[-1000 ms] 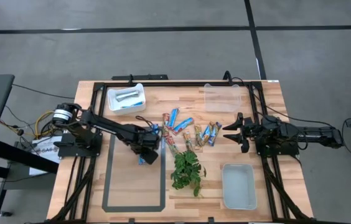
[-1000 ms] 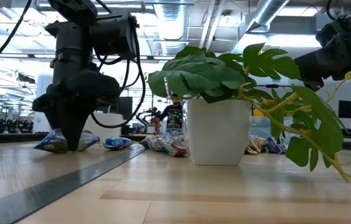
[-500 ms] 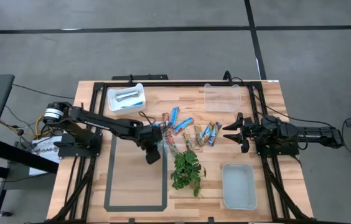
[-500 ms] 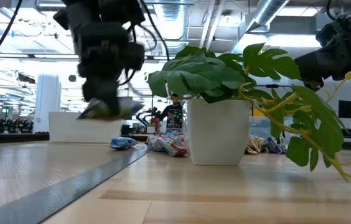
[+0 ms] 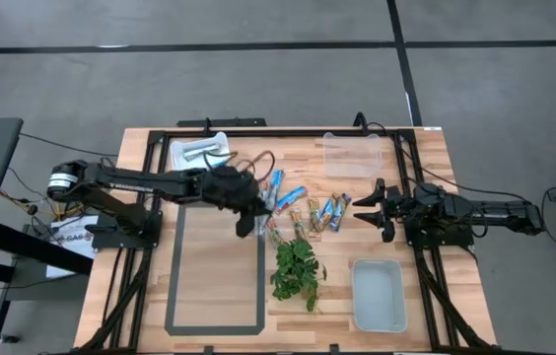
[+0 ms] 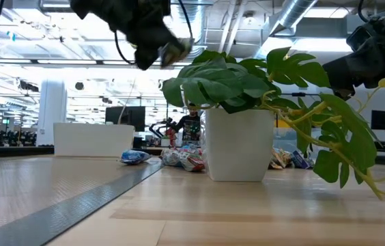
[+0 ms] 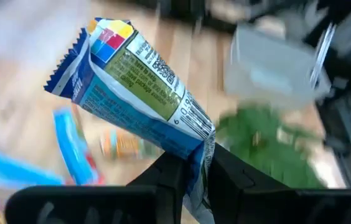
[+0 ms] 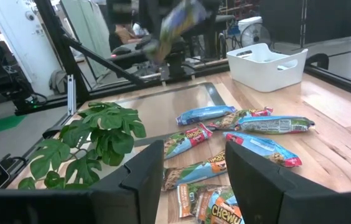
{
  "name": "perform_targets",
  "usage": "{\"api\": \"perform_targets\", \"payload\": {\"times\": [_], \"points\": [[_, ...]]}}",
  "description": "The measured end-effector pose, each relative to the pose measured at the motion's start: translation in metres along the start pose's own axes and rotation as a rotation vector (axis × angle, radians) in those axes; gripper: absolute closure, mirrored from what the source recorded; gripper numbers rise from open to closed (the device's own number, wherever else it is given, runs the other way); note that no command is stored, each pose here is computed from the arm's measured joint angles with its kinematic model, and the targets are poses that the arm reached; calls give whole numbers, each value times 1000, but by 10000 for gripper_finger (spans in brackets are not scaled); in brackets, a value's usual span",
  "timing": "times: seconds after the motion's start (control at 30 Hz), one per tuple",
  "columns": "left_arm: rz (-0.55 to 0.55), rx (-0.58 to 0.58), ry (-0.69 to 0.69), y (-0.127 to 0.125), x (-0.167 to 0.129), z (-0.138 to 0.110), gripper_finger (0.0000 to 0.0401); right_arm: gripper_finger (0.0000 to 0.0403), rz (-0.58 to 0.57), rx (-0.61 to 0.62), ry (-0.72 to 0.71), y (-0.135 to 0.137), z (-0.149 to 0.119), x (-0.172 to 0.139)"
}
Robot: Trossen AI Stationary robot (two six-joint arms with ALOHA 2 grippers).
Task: Pick and place Granola Bars by type
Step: Put the blue granola bar into the transparent bin
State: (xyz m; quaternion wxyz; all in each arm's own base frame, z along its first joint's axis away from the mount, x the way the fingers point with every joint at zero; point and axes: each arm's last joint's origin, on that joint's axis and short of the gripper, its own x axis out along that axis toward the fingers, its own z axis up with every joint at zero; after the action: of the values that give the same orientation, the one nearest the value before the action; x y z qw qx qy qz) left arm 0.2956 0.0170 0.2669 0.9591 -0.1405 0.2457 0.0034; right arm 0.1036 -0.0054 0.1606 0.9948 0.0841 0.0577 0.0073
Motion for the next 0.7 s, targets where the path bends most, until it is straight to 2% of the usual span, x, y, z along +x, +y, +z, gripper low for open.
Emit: {"api": "perform_targets", "payload": {"times": [0.17, 0.37, 0.53, 0.7], "points": [[19, 19, -148, 11, -13, 19, 356, 237, 0, 0, 0, 0, 0, 0], [51, 7, -163, 22, -14, 22, 356, 238, 0, 0, 0, 0, 0, 0], [86, 66, -200, 35, -16, 27, 356, 238, 0, 0, 0, 0, 0, 0], [130, 58, -218, 65, -9, 34, 356, 238, 0, 0, 0, 0, 0, 0]]}}
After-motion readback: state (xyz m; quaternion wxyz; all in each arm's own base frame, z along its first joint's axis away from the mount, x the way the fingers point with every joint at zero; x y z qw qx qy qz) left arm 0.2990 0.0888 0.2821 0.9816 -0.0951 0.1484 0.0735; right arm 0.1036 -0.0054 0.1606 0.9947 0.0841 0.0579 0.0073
